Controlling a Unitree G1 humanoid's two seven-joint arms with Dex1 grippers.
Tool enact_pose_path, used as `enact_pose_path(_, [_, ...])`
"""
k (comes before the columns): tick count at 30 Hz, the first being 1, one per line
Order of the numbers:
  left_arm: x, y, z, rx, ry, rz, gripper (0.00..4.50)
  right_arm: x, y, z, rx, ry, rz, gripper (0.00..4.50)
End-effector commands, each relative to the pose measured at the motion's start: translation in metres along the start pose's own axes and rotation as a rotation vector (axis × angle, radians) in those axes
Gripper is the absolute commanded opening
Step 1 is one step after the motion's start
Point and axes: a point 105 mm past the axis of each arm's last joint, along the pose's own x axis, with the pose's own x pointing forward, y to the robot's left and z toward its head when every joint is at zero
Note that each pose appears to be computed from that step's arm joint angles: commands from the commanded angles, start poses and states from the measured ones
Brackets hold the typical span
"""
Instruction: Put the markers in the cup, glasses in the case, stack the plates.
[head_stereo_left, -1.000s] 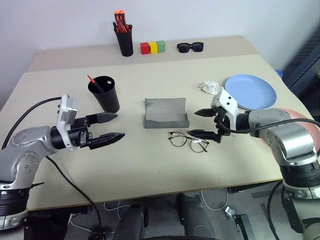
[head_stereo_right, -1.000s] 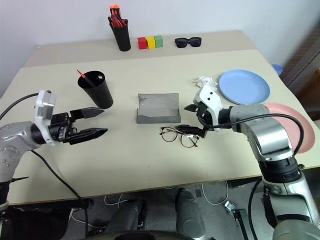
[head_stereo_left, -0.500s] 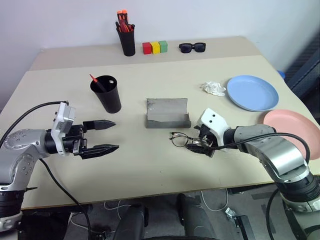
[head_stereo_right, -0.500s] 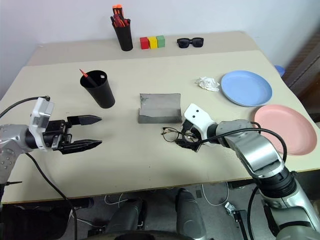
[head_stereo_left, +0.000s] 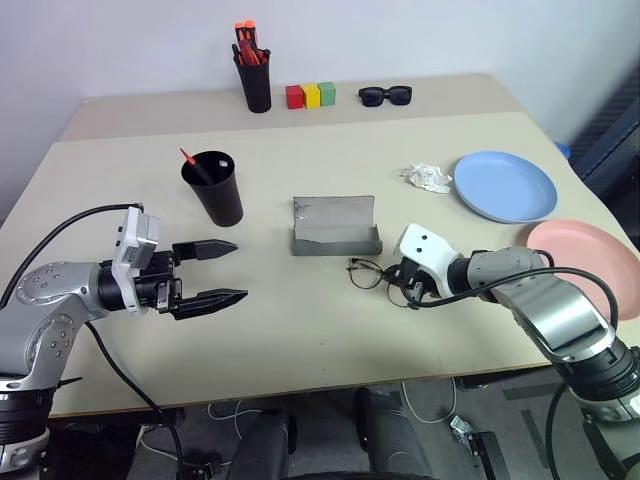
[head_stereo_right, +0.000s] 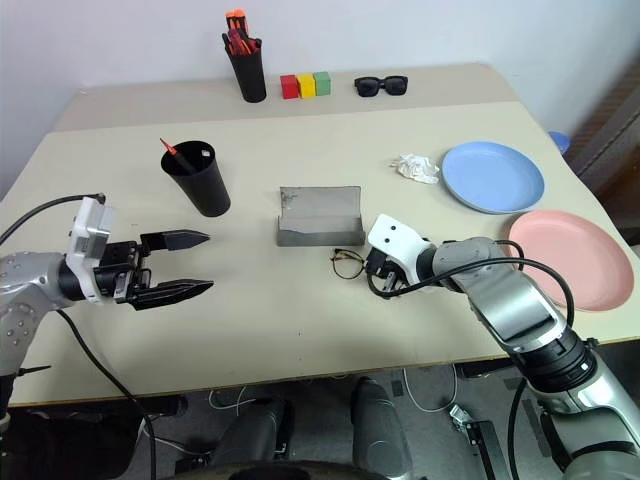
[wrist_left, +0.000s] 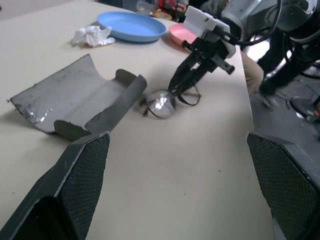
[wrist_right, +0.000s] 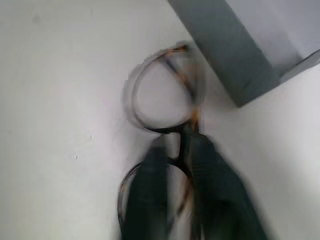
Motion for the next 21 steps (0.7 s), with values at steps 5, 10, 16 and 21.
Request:
enact_pose_path(5, [0.002,0.002,0.007,0.039,-0.017,0.002,4.50,-0.005,-0.002,0.003,-0.027,0.007,0.015,0.04])
enact_pose_path(10, [0.000,0.003,0.006,0.042,-0.020,0.006,4.50,-0.028,0.012,0.017,-0.064,-0.023,0.152,0.04])
enact_pose_path(16, [-0.002,0.006,0.004,0.045,-0.035,0.023,4.50,-0.042,-0.017,0.086,-0.154,-0.301,0.040,0.04])
enact_pose_path(21, [-0.003,0.009,0.001,0.048,-0.045,0.031,4.50,-0.031,-0.036,0.127,-0.351,-0.451,-0.075,0.04])
